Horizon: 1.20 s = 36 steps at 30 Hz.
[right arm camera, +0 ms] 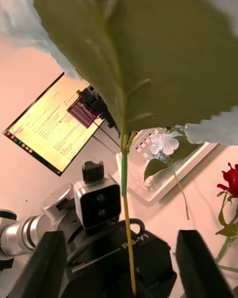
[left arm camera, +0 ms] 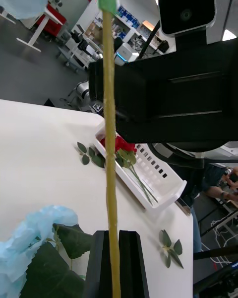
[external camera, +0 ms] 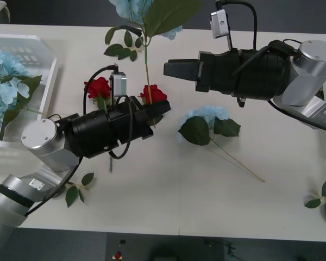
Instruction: Put the red flowers into the right box and the blue flowers into the left box
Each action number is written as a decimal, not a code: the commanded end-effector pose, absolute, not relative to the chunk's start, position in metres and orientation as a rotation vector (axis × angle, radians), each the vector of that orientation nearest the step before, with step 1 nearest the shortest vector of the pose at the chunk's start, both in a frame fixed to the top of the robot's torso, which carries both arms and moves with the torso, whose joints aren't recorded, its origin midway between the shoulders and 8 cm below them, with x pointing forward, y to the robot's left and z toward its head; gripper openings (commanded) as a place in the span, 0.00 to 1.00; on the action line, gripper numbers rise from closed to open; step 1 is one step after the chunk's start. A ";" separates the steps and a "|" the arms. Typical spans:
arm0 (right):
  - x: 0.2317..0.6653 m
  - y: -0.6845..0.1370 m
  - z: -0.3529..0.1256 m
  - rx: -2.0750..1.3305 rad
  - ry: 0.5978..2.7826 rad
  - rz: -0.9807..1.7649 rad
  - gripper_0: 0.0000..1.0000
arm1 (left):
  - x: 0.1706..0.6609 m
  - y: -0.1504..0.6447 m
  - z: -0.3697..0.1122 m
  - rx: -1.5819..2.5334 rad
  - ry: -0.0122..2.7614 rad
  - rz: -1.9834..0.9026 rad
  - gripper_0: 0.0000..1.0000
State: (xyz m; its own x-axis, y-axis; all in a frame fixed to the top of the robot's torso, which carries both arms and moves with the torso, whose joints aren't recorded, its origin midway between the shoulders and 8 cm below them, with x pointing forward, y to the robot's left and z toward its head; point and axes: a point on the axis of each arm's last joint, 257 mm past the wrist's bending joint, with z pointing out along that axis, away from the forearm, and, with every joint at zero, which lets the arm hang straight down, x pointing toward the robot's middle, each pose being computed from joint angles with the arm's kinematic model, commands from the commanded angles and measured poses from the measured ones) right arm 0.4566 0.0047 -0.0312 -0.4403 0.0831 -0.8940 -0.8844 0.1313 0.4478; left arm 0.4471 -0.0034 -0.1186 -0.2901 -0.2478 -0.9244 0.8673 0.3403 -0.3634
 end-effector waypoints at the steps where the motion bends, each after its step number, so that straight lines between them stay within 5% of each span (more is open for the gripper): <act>1: 0.450 0.015 -0.002 -0.833 1.516 1.472 1.00 | 0.460 0.027 -0.079 0.617 1.402 -1.176 0.00; 10: 0.464 -0.033 -0.032 -0.914 1.658 1.280 1.00 | 0.495 0.130 -0.072 0.582 1.555 -0.994 0.00; 22: 0.440 -0.195 -0.124 -1.109 2.264 0.786 1.00 | 0.530 0.349 -0.074 0.387 1.853 -0.573 0.00; 36: 0.418 -0.211 -0.223 -0.957 2.482 0.428 1.00 | 0.488 0.528 -0.089 0.206 1.981 -0.117 0.01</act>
State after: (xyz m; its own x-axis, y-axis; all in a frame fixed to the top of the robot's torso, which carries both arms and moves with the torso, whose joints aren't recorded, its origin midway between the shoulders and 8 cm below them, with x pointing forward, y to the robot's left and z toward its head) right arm 0.4052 -0.2247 -0.2328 -0.6798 -0.5616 -0.4718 -0.6910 0.7059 0.1555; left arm 0.4965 0.5107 -0.1019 -0.3992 0.0716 -0.9140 0.2294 0.9730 -0.0240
